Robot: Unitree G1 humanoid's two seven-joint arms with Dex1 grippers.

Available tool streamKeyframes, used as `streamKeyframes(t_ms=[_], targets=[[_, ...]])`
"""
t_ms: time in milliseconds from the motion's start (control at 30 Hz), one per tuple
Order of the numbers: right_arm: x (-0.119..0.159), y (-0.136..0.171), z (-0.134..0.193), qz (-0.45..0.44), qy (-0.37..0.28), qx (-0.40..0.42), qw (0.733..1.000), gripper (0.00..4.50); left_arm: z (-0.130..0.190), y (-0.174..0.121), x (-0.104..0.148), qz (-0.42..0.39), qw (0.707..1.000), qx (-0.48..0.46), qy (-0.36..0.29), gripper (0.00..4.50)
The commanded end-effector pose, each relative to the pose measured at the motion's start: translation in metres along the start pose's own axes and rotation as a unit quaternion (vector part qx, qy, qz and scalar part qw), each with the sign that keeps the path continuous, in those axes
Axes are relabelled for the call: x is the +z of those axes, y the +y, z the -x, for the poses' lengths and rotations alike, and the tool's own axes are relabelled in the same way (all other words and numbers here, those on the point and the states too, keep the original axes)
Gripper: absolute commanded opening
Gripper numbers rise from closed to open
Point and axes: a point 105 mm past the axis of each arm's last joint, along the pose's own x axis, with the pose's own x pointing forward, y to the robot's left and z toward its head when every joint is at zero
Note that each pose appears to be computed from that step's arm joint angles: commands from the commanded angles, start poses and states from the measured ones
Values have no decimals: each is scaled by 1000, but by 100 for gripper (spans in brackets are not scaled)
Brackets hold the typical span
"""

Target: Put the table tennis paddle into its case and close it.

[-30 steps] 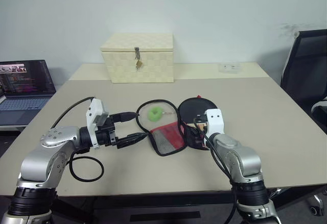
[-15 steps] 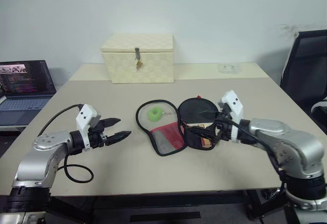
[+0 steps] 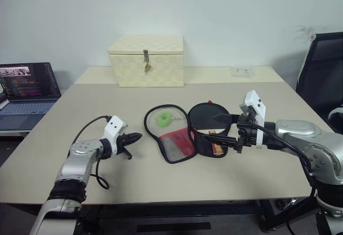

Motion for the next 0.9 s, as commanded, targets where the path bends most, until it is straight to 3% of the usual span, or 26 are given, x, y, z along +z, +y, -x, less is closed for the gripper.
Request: streamKeyframes(t_ms=[33, 167, 267, 433, 700, 900], targets=[[9, -1, 2, 27, -12, -8, 1000, 450, -12, 0, 10, -17, 1000, 0, -14, 2], [7, -3, 3, 32, -6, -18, 999, 450, -32, -16, 7, -13, 999, -33, -3, 2], [6, -5, 5, 33, -4, -26, 999, 450, -42, -23, 18, -16, 998, -49, -19, 2], [4, -11, 12, 34, 0, -42, 999, 450, -61, -34, 58, -36, 995, -72, -66, 2], [5, -33, 33, 38, 10, -90, 995, 450, -91, -64, 153, -63, 976, -119, -170, 2], [3, -52, 47, 33, 19, -137, 990, 450, -109, -79, 190, -80, 969, -115, -204, 2]])
